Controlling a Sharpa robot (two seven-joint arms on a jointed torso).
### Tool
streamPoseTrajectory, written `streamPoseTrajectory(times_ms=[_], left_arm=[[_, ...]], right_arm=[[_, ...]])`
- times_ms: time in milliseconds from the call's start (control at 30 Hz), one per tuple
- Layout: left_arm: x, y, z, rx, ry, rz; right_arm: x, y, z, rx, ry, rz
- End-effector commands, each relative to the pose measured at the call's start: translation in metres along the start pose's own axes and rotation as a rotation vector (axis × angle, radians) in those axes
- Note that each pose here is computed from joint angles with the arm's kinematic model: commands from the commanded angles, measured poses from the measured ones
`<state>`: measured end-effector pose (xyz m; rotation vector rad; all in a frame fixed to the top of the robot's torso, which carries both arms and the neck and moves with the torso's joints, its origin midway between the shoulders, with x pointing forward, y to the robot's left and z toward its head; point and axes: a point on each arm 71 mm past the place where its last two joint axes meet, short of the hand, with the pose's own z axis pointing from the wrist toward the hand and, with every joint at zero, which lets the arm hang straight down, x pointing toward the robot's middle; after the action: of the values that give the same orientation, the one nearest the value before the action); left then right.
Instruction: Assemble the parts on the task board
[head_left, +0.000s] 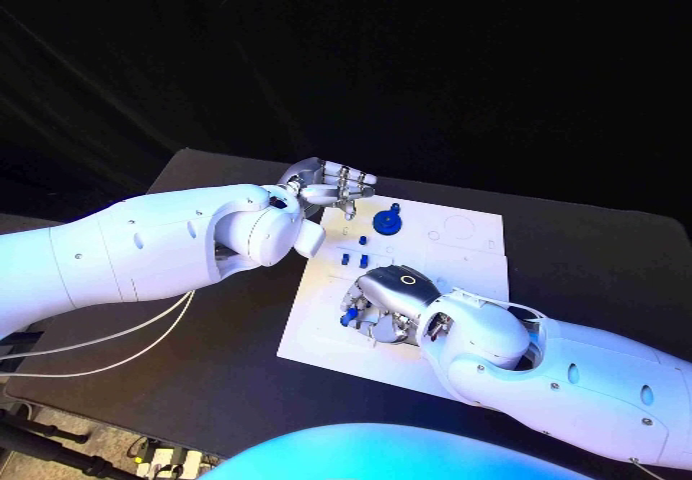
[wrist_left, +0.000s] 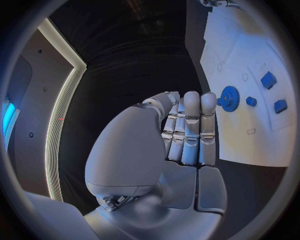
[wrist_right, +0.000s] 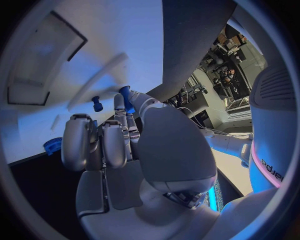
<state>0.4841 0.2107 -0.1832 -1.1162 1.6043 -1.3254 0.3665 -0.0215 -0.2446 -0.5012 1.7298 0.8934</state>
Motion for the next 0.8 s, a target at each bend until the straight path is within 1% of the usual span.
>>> streamPoseTrajectory(times_ms=[33, 267, 633, 700, 800], left_arm=[[0.0023, -0.0009, 0.0001, 0.002, 0.020, -0.006], [0.0019, -0.0007, 0.0002, 0.001, 0.020, -0.005], [0.0016, -0.0005, 0.0001, -0.001, 0.020, -0.005], [0.0014, -0.0004, 0.0001, -0.001, 0.019, -0.005], [0.0009, -0.0003, 0.0000, -0.002, 0.018, -0.005]], right_arm=[[-0.002, 0.002, -0.001, -0.016, -0.027, 0.000], [-0.002, 0.003, -0.002, -0.018, -0.028, 0.003], [-0.003, -0.001, -0.005, -0.002, -0.028, 0.001], [-0.004, -0.002, -0.008, 0.000, -0.039, 0.004], [-0.013, -0.005, -0.017, 0.003, -0.096, 0.026]])
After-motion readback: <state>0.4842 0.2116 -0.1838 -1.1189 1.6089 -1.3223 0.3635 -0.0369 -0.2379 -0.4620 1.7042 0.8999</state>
